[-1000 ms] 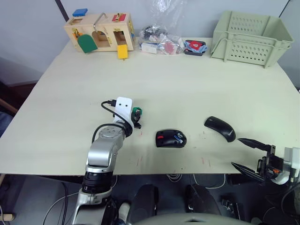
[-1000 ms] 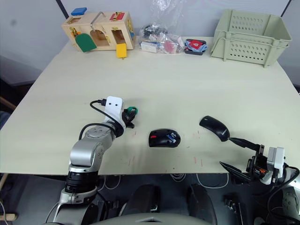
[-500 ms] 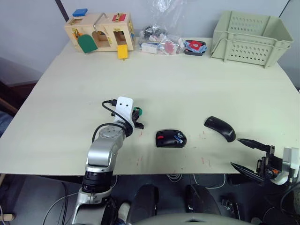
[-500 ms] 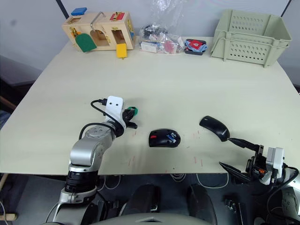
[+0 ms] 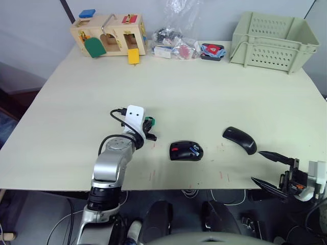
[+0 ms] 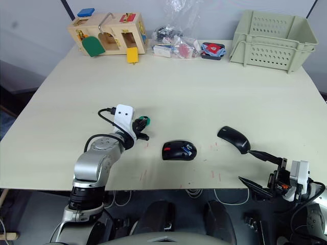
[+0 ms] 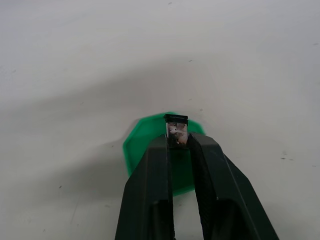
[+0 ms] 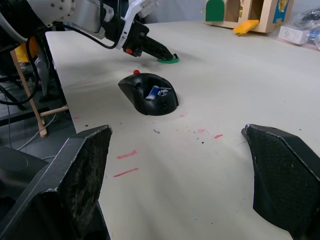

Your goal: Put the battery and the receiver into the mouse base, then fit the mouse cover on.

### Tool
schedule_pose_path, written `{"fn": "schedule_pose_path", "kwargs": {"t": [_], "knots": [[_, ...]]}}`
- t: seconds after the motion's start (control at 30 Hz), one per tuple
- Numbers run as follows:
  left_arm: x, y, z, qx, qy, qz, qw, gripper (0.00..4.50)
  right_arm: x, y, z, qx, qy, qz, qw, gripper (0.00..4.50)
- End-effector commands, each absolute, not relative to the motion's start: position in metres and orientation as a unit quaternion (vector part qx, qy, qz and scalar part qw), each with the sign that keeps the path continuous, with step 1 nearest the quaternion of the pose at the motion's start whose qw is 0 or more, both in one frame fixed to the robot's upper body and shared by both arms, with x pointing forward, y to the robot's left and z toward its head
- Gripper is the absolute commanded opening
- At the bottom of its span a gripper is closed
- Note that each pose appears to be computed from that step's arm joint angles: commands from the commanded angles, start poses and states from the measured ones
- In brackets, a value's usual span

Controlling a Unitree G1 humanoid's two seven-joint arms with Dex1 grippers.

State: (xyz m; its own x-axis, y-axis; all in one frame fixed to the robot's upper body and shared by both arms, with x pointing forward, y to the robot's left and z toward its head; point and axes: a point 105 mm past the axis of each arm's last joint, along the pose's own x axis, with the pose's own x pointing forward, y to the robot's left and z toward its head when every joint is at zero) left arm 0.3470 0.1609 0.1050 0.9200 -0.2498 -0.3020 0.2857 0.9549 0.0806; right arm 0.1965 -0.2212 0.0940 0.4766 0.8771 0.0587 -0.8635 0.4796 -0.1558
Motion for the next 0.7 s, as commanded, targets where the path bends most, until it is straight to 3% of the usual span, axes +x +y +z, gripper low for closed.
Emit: {"fn": "schedule_pose_path", "kwargs": {"t": [0.03, 0.3, 0.7], "knots": [[0.346, 0.157, 0.133, 0.068, 0.091, -0.201, 0.973, 0.44, 0.198, -0.221, 0.103, -0.066, -0.088, 0.507, 0.855, 4.5], [0.333, 0.15, 0.158, 0.095, 0.064, -0.372, 0.921, 0.44, 0.2, -0.214, 0.11, -0.065, -0.1, 0.516, 0.848, 4.5], [0.301, 0.133, 0.169, 0.175, 0.059, -0.581, 0.793, 0.44, 0.206, -0.19, 0.132, -0.052, -0.103, 0.53, 0.84, 4.5]]}}
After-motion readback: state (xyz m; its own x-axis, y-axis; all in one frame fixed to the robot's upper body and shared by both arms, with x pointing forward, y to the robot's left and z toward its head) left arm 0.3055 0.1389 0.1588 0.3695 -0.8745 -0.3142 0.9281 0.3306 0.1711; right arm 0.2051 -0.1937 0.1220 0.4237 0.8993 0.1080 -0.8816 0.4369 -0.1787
